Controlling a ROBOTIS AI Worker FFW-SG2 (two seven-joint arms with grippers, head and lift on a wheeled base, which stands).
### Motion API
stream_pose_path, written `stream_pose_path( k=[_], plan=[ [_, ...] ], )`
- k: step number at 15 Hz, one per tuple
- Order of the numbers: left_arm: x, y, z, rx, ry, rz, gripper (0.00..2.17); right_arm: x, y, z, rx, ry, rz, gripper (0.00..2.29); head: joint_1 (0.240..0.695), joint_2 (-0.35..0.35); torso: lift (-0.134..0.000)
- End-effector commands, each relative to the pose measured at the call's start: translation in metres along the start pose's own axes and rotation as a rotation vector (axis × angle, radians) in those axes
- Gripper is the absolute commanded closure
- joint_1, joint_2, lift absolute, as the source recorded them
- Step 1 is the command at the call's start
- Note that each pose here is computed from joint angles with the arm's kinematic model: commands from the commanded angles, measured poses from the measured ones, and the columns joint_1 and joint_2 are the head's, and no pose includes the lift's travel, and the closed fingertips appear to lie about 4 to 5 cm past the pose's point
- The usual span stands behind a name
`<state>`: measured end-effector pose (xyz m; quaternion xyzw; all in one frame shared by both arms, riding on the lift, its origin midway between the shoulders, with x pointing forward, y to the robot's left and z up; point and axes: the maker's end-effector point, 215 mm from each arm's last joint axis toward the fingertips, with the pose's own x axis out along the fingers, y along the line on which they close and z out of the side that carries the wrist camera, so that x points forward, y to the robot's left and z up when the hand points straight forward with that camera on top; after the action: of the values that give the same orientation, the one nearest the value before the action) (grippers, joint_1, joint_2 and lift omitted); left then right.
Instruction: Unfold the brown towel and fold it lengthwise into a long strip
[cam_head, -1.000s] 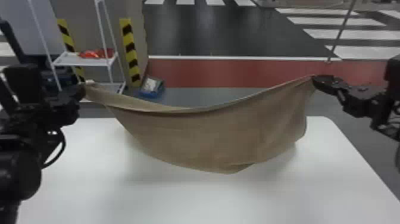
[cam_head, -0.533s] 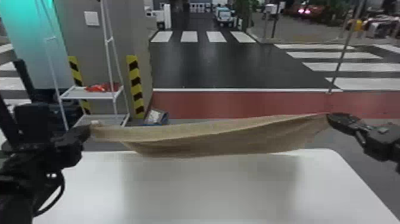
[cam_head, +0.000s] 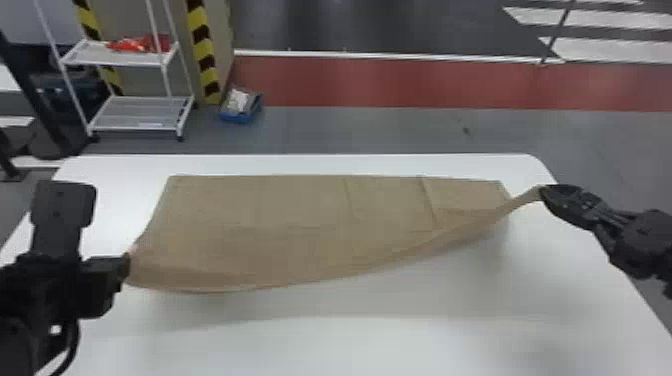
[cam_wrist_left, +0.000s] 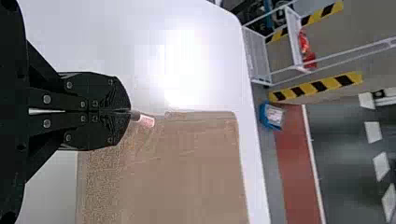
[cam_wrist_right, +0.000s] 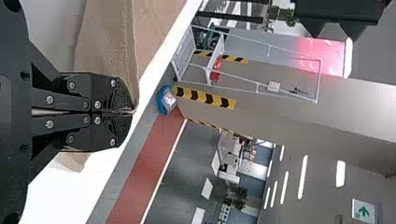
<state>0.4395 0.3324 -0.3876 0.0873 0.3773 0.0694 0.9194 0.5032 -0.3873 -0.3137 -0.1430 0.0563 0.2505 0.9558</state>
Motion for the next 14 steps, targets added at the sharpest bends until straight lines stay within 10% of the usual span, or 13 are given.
stream_pose_path(
  k=[1,8,14],
  plan=[
    [-0.02,0.01,-0.035,0.015,0.078,0.045,1.73,-0.032,0.01,-0.01,0.011,0.005,0.016,1.36,0.695,-0.065,-0.113],
    [-0.044,0.017,-0.029,-0.017,0.061,0.089,1.73,-0.042,0.021,-0.007,0.03,-0.018,0.06,1.36,0.695,-0.068,-0.113],
    [-0.009,0.023,0.033,-0.035,-0.035,0.16,1.72,0.006,-0.019,0.017,0.037,-0.052,0.007,1.36,0.695,-0.047,-0.113]
  ],
)
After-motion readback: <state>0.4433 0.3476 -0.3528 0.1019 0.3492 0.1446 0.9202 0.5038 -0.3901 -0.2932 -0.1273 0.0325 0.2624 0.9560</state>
